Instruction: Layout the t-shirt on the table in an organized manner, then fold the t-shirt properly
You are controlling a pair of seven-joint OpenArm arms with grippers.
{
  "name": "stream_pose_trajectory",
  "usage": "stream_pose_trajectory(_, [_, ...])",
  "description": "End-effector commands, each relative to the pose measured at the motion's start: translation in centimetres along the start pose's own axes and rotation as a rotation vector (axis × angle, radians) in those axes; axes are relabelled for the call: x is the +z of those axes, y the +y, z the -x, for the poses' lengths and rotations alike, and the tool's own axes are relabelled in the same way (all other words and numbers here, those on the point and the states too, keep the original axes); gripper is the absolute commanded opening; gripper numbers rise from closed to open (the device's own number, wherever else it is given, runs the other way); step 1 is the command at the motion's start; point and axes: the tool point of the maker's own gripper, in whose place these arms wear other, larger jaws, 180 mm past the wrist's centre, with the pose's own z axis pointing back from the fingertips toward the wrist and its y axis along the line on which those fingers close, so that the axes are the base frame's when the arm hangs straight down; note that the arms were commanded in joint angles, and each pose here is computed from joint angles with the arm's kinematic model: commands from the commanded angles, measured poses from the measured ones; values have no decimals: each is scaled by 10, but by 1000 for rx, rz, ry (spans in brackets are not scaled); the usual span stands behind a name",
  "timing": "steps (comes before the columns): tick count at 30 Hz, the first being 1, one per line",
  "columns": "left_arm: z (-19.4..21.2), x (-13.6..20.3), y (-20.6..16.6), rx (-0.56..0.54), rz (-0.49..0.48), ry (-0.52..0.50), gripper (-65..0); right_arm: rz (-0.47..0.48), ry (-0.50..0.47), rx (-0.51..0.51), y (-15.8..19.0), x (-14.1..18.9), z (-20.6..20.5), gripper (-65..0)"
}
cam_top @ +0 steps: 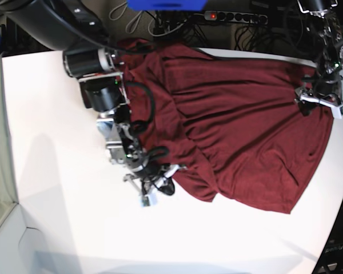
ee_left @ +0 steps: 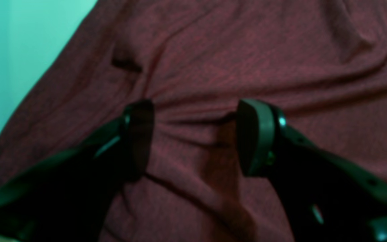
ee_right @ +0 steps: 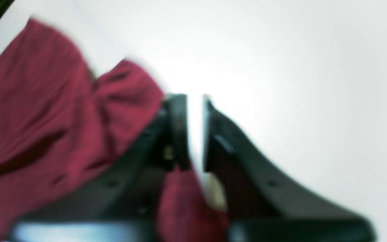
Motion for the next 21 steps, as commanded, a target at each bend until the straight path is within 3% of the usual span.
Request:
stream_pose_trajectory(1, [25, 3, 10, -2, -39, 105, -267, -15, -65, 8, 5, -4, -27, -650])
stream_pose_trajectory(13, [28, 2, 12, 2, -43, 113, -266, -22, 7, -21, 10, -11, -3, -650])
stream_pose_trajectory(21, [25, 0, 8, 1, -35, 108, -266, -52, 43, 24, 22, -10, 13, -650])
